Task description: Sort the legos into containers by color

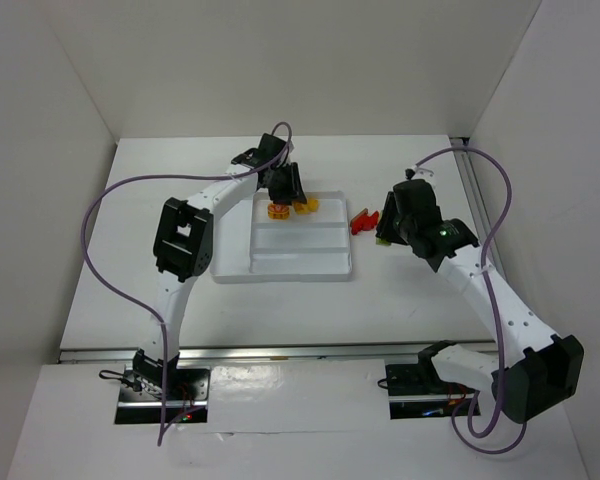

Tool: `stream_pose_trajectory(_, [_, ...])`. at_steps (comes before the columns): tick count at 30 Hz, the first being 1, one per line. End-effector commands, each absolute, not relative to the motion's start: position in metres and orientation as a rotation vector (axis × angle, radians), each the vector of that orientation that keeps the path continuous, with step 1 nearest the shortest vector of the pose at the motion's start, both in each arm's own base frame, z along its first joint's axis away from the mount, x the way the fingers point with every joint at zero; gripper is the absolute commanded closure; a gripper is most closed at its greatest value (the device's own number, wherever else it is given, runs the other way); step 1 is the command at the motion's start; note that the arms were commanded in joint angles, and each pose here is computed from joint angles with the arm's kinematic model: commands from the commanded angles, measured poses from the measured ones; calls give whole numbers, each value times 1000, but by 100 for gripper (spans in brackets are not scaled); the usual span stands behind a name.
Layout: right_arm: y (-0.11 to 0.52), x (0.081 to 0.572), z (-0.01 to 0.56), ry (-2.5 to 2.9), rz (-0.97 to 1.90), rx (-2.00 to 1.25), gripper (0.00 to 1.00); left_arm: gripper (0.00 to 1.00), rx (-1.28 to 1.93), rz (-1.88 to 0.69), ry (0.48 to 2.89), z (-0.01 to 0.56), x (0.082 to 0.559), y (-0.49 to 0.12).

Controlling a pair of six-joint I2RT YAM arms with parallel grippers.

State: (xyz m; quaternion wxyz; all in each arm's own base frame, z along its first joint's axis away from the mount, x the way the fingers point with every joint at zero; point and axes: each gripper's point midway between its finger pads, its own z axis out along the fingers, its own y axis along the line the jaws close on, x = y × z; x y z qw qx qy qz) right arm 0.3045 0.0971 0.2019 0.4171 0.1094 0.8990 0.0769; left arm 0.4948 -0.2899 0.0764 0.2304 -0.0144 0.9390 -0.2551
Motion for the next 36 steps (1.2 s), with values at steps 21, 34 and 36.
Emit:
stream_pose_trajectory(21, [97, 308, 190, 2272, 186, 293, 90, 12, 7, -665, 2529, 107, 494, -289])
stream_pose_trajectory(34, [94, 300, 103, 2516, 61, 333, 90, 12, 83, -687, 2338, 218, 462, -283])
stream_pose_trajectory(36, [97, 303, 102, 2502, 83, 331, 90, 12, 88, -678, 2298, 238, 453, -276])
